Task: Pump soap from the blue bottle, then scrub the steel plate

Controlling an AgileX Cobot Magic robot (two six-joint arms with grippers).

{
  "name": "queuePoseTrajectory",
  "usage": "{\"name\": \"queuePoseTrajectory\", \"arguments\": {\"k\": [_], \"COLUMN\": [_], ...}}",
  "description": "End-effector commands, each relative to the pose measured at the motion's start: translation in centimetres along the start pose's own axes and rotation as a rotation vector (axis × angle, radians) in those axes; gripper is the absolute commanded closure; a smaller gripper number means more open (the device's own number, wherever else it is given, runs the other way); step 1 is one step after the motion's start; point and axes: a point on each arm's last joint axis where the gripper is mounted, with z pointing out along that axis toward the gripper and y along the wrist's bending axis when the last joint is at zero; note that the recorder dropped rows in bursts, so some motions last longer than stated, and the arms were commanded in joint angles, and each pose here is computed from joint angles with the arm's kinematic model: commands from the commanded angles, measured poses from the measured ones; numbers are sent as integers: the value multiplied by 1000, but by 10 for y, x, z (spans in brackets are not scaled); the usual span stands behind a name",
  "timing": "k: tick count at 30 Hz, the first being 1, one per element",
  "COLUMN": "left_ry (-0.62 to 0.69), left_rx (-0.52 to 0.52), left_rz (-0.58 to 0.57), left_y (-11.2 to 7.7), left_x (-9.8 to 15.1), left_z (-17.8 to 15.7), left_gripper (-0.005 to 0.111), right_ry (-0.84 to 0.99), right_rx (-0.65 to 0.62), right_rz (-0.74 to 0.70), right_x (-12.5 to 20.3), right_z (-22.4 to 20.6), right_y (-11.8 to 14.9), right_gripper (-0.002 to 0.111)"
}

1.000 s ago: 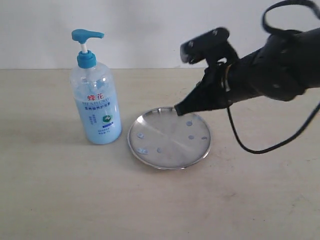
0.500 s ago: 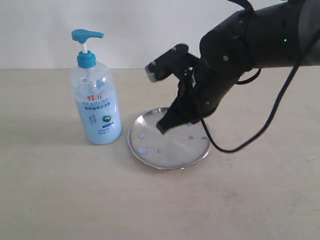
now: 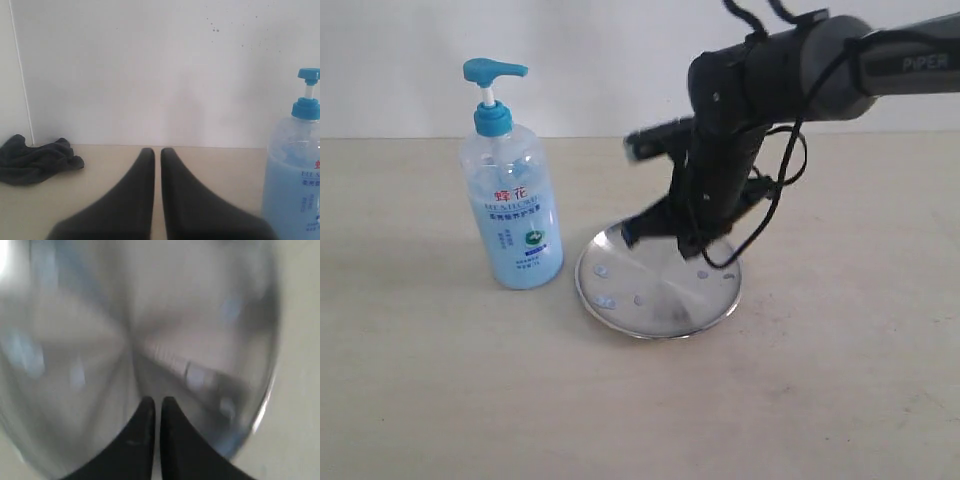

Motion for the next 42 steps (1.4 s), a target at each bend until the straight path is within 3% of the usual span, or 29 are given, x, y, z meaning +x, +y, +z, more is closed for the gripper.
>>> {"name": "queuePoseTrajectory", "arguments": {"k": [1, 2, 3, 4, 5, 6, 8, 9, 11, 13, 15, 16, 19, 20, 22, 24, 26, 27, 29, 31, 33, 34, 36, 37, 38, 40, 42], "left_ry": [-5, -5, -5, -5, -5, -5, -5, -5, -5, -5, -5, -5, -5, -5, -5, -5, -5, -5, -5, -5, -5, -5, -5, -5, -5, -5, -5], "left_rx": [7, 7, 7, 9, 9, 9, 9, 9, 9, 9, 9, 9, 9, 9, 9, 9, 9, 9, 8, 8, 8, 8, 8, 8, 8, 8, 8], "left_rz": [-12, -12, -12, -12, -12, -12, -12, -12, -12, -12, -12, -12, -12, -12, -12, -12, -12, -12, -12, -12, -12, -12, -12, -12, -12, -12, -12], "left_y": [0, 0, 0, -1, -1, -1, -1, -1, -1, -1, -1, -1, -1, -1, -1, -1, -1, -1, -1, -1, -1, -1, -1, -1, -1, -1, -1], "left_x": [0, 0, 0, 0, 0, 0, 0, 0, 0, 0, 0, 0, 0, 0, 0, 0, 0, 0, 0, 0, 0, 0, 0, 0, 0, 0, 0], "left_z": [0, 0, 0, 0, 0, 0, 0, 0, 0, 0, 0, 0, 0, 0, 0, 0, 0, 0, 0, 0, 0, 0, 0, 0, 0, 0, 0], "left_gripper": [103, 103, 103, 103, 103, 103, 103, 103, 103, 103, 103, 103, 103, 103, 103, 103, 103, 103, 103, 103, 103, 103, 103, 103, 103, 103, 103], "right_ry": [-146, -48, 79, 167, 230, 215, 22, -109, -268, -206, 22, 103, 9, -128, -258, -175, 46, 100, 81, -66, -221, -243, -179, -88, 28, 189, 159], "right_rx": [-283, -334, -331, -264, -117, 48, 231, 219, 102, 0, -40, -9, 161, 145, 41, -66, -158, -158, -73, -38, -122, -193, -322, -384, -409, -293, -65], "right_rz": [-12, -210, -308, -316, -287, -224, -73, 9, 27, -143, -460, -472, -175, 19, 124, -94, -364, -344, -158, 93, 228, 196, -60, -250, -332, -255, -67], "right_x": [-15, -4, 8, 15, 19, 15, -3, -14, -29, -23, -2, 5, -6, -17, -29, -21, 1, 5, 2, -11, -26, -29, -21, -9, 3, 14, 9], "right_z": [-11, -12, -13, -12, -11, -10, -8, -9, -9, -8, -6, -5, -6, -7, -8, -4, -2, -3, -3, -4, -5, -3, 1, 2, 3, 10, 15], "right_y": [29, 36, 34, 27, 13, -5, -27, -30, -22, -6, -2, -10, -46, -55, -51, -33, -25, -29, -49, -66, -64, -52, -27, -15, -12, -23, -47], "right_gripper": [109, 109, 109, 109, 109, 109, 109, 109, 109, 109, 109, 109, 109, 109, 109, 109, 109, 109, 109, 109, 109, 109, 109, 109, 109, 109, 109]}}
